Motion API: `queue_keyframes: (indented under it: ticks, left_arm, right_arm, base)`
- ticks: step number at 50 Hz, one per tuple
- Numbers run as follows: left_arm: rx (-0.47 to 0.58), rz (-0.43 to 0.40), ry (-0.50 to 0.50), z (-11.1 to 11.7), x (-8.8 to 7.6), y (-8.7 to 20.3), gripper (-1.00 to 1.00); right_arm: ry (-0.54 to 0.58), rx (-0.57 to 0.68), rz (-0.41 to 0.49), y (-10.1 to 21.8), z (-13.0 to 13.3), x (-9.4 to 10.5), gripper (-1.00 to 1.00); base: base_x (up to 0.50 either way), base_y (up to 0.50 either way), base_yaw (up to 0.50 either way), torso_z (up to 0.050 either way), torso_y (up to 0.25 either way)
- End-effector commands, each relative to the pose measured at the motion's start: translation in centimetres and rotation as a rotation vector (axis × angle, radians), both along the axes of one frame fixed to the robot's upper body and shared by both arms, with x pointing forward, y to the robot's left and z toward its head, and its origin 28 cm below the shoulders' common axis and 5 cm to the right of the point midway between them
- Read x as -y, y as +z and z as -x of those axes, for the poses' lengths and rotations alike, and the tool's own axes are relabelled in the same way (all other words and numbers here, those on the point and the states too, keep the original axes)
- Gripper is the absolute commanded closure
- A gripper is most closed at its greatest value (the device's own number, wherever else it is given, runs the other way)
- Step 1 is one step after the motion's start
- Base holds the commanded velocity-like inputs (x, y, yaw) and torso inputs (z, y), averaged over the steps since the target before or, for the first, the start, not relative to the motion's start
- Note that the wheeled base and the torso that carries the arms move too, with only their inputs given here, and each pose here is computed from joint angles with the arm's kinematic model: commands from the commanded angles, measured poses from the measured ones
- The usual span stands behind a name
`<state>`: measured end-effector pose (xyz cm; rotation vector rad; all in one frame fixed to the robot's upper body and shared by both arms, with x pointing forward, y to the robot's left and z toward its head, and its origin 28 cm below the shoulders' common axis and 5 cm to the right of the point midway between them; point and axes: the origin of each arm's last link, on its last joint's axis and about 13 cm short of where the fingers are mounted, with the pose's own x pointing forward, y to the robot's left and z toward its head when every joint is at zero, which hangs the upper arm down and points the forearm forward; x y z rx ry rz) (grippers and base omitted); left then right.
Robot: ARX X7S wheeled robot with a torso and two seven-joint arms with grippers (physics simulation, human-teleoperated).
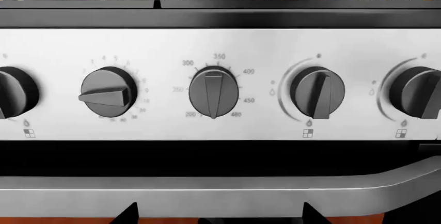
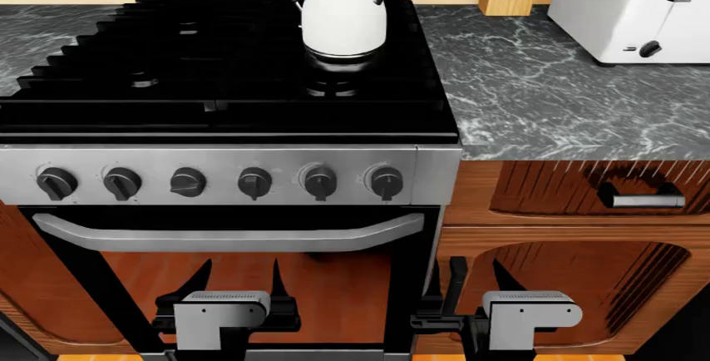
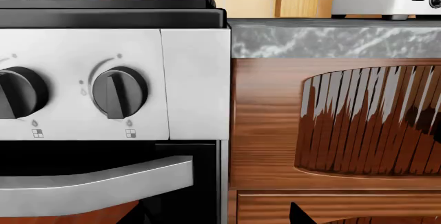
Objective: Turn on the front right burner of the stove.
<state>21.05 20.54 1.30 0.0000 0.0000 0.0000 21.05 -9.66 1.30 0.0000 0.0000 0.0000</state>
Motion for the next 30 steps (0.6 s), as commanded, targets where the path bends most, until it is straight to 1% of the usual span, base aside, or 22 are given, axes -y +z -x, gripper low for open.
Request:
queue_keyframes:
  ticks: [1, 3, 9, 13, 15, 20, 25, 30]
  left_arm:
    - [0.0, 0.001, -0.001, 0.05, 0.0, 0.0, -1.0]
    - [-0.005, 0.014, 0.001, 0.14, -0.02, 0.04, -1.0]
    - [-0.004, 0.012, -0.005, 0.35, 0.02, 0.01, -1.0]
    - [0.004, 0.025, 0.021, 0.42, -0.16, -0.04, -1.0]
    - [0.022, 0.021, 0.035, 0.51, -0.18, 0.0, -1.0]
    - [0.005, 0.003, 0.041, 0.45, -0.16, -0.23, -1.0]
    - [-0.005, -0.011, 0.045, 0.47, -0.12, -0.36, -1.0]
    - [-0.011, -0.009, 0.045, 0.44, -0.14, -0.41, -1.0]
  right_arm:
    - [0.0, 0.0, 0.0, 0.03, 0.04, -0.03, -1.0]
    - [0.001, 0.0, 0.0, 0.1, 0.13, -0.02, -1.0]
    - [-0.003, -0.007, -0.001, 0.06, 0.24, 0.01, -1.0]
    - [-0.004, -0.013, 0.001, -0.04, 0.24, 0.01, -1.0]
    - [-0.006, -0.015, 0.0, -0.07, 0.25, 0.02, -1.0]
    - [-0.012, -0.018, -0.001, -0.14, 0.23, 0.05, -1.0]
    - [-0.014, -0.021, 0.0, -0.23, 0.19, 0.06, -1.0]
    - [-0.016, -0.023, 0.003, -0.32, 0.15, 0.06, -1.0]
  base:
    - [0.0, 0.0, 0.0, 0.0, 0.0]
    - [0.0, 0.0, 0.0, 0.0, 0.0]
    - [0.0, 0.0, 0.0, 0.0, 0.0]
    - [0.0, 0.0, 0.0, 0.0, 0.0]
    - [0.0, 0.0, 0.0, 0.0, 0.0]
    - [0.0, 0.0, 0.0, 0.0, 0.0]
    - [0.0, 0.0, 0.0, -0.044, 0.0]
    - [0.0, 0.0, 0.0, -0.05, 0.0]
